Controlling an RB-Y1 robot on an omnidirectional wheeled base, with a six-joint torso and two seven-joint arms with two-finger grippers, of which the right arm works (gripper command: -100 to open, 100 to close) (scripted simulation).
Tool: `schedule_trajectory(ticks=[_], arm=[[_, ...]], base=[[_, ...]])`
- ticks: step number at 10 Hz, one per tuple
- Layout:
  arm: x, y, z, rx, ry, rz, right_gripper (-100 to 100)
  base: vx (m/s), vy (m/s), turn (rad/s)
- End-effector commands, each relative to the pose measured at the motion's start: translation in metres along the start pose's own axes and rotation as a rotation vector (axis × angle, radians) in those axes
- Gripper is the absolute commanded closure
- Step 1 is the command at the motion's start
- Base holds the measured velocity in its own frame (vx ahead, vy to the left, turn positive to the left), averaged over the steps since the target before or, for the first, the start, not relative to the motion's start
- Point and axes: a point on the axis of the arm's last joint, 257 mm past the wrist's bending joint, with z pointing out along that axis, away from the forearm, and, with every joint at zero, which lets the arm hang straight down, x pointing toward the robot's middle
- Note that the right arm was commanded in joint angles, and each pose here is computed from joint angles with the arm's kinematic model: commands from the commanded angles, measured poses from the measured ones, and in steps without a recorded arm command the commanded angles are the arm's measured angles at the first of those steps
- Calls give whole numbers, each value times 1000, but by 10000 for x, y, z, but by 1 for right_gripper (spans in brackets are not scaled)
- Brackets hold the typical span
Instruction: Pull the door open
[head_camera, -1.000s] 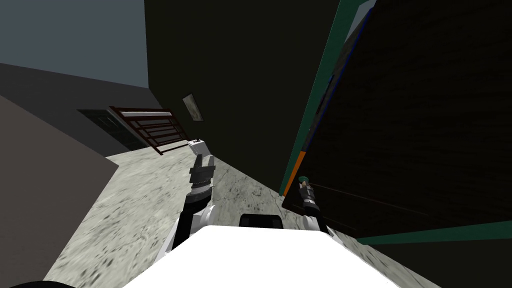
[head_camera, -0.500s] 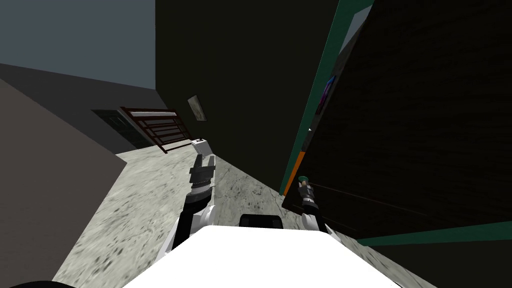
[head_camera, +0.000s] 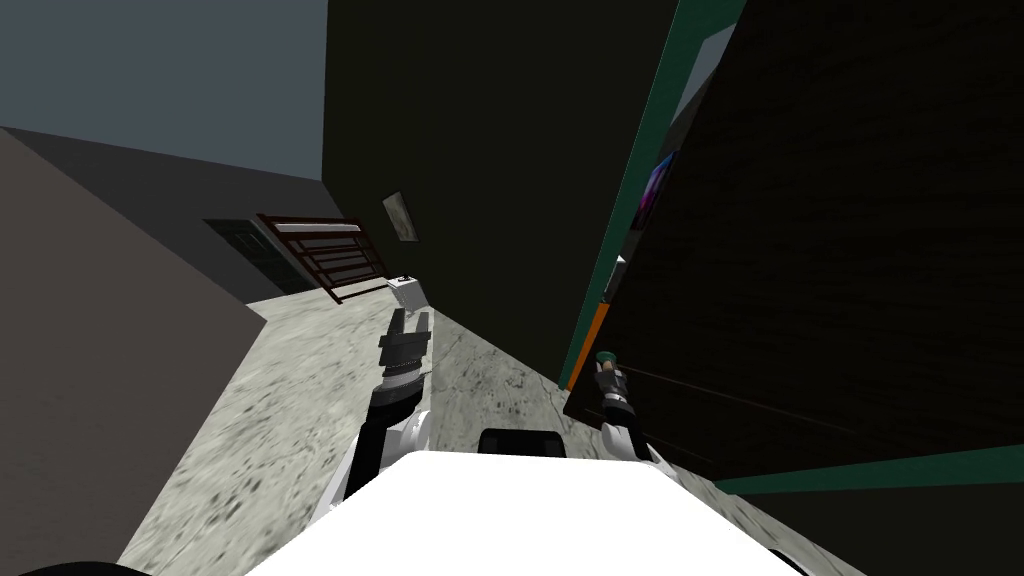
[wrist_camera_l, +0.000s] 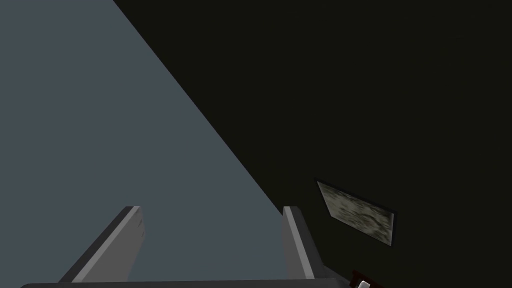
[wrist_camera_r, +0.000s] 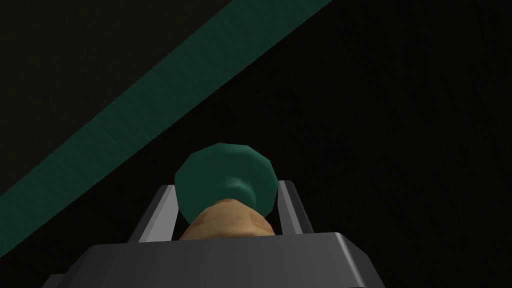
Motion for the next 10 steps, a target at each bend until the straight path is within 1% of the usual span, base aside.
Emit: schedule_trajectory(ticks=[1, 2, 3, 4, 5, 7, 8, 9, 10], arm=[[-28, -44, -27, 9, -14, 58, 100], [-21, -48, -11, 8, -16, 90, 100], [-21, -48, -11, 8, -16, 104, 100], [-14, -53, 3, 6, -19, 143, 100], [-14, -53, 3, 6, -19, 149, 100], [-1, -60, 30, 3, -23, 229, 100], [-1, -60, 30, 3, -23, 237, 100], [6, -64, 43, 1, -25, 277, 100], [6, -64, 43, 1, -25, 280, 100]], base=[[-34, -10, 41], [-59, -21, 63], [-43, -9, 28], [-45, -6, 29], [-38, -3, 26], [-42, -13, 47], [-39, -21, 29], [-38, -12, 35], [-30, -9, 19]])
